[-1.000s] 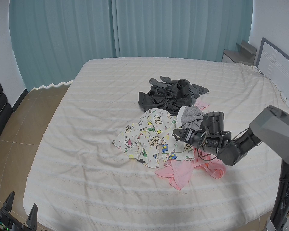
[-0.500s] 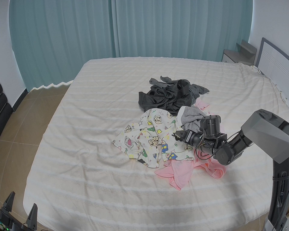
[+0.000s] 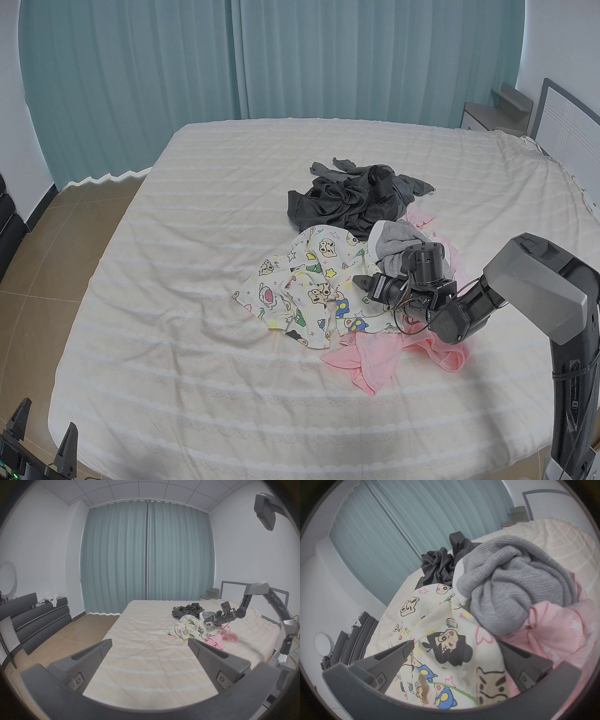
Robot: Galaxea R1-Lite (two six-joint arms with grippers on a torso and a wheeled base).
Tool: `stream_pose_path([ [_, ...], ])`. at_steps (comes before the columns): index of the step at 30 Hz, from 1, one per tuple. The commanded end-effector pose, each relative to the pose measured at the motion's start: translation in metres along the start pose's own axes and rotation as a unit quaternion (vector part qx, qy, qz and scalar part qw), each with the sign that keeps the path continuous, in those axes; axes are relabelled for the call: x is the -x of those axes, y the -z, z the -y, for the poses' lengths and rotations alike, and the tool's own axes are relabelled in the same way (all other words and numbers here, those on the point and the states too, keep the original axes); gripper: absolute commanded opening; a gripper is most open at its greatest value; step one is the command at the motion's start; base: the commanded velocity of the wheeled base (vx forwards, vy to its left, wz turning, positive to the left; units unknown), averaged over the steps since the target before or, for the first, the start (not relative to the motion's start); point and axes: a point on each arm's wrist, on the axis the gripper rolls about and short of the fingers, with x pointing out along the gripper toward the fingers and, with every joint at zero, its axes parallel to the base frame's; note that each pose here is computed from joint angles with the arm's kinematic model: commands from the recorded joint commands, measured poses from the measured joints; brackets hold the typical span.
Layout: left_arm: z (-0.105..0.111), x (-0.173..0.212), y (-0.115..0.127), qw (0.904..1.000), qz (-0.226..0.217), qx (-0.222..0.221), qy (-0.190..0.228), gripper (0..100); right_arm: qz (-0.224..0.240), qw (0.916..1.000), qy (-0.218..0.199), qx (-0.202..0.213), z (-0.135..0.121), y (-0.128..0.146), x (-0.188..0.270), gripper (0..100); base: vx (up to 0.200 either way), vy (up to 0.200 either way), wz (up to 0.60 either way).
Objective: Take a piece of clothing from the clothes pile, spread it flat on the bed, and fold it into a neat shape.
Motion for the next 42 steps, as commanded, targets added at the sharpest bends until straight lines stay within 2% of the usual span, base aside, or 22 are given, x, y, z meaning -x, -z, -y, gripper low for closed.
stream_pose_path([
  [1,0.000,0.000,0.004,1.0000,0.002,0.003,0.000,100,-0.007,0.9998,-0.010,0.018,-0.008,0.012,-0.010,100,0.000,0.000,0.00],
  [2,0.000,0.000,0.004,1.0000,0.002,0.003,0.000,100,-0.009,0.9996,-0.013,0.024,-0.011,0.013,-0.009,100,0.000,0.000,0.00],
  [3,0.000,0.000,0.004,1.0000,0.002,0.003,0.000,100,-0.011,0.9994,-0.014,0.028,-0.012,0.015,-0.009,0,0.000,0.000,0.00],
  [9,0.000,0.000,0.004,1.0000,0.002,0.002,0.001,100,-0.014,0.9986,-0.017,0.049,-0.013,0.022,-0.012,0,0.000,0.000,0.00],
  [14,0.000,0.000,0.004,1.0000,0.002,0.002,0.001,100,0.012,0.9989,-0.022,0.040,-0.011,0.009,-0.007,0,0.000,0.000,0.00],
  [19,0.000,0.000,0.004,1.0000,0.002,0.000,0.001,100,0.055,0.9969,-0.047,0.030,-0.016,-0.009,0.014,0,0.000,0.000,0.00],
  [26,0.000,0.000,0.004,1.0000,0.002,-0.008,0.000,100,0.063,0.9944,-0.085,0.007,-0.030,-0.023,0.065,0,0.000,0.000,0.00],
  [29,0.000,0.000,0.004,1.0000,0.002,-0.009,0.000,100,0.065,0.9910,-0.117,-0.008,-0.037,-0.030,0.095,0,0.000,0.000,0.00],
  [36,0.000,0.000,0.004,0.9996,0.002,-0.028,0.001,100,0.092,0.9810,-0.171,-0.007,-0.047,-0.051,0.152,0,0.000,0.000,0.00],
  [41,0.000,0.000,0.004,0.9995,0.002,-0.029,0.011,100,0.110,0.9711,-0.212,-0.006,-0.057,-0.064,0.188,0,0.000,0.000,0.00],
  [42,0.001,0.002,-0.005,0.9993,0.025,-0.023,0.016,100,0.117,0.9657,-0.232,-0.003,-0.064,-0.068,0.202,0,0.000,0.000,0.00],
])
